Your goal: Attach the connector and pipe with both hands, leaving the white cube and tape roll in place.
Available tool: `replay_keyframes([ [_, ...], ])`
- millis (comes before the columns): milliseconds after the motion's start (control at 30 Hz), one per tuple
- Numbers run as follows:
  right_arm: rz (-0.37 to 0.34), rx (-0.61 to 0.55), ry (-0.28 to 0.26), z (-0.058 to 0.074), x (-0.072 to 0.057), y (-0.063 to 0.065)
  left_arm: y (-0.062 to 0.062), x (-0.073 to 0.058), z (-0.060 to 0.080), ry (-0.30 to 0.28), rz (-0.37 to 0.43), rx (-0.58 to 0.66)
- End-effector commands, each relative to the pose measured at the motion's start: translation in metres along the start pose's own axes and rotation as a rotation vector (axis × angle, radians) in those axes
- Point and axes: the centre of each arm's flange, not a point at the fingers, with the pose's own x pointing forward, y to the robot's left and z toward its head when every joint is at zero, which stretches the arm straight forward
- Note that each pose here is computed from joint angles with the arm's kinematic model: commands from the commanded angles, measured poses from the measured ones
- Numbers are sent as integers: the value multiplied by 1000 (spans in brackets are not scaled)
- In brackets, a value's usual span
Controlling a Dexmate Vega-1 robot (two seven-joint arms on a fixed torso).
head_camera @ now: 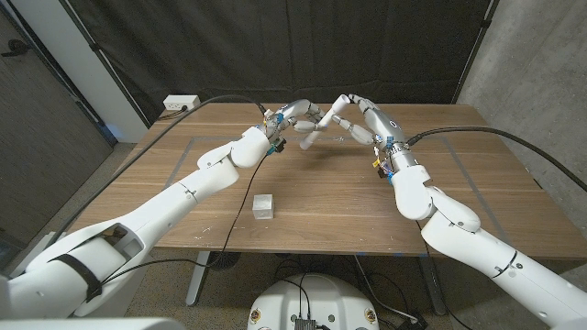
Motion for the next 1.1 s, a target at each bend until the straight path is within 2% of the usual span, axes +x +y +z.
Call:
replay_keyframes([
  [33, -31, -35, -14, 4, 0, -1, -2, 5, 1, 11, -16, -3],
  [300, -33, -25, -13, 4, 2, -3, -5, 9, 2, 5, -24, -9],
  [533, -15, -12, -8, 2, 7, 1, -5, 11, 5, -1, -19, -21],
  [833, -3, 5, -6, -1, 13, 4, -5, 6, 0, 27, -1, -53],
  [1100, -19, -63, -21, 6, 11, 9, -1, 6, -3, 46, 15, -68],
])
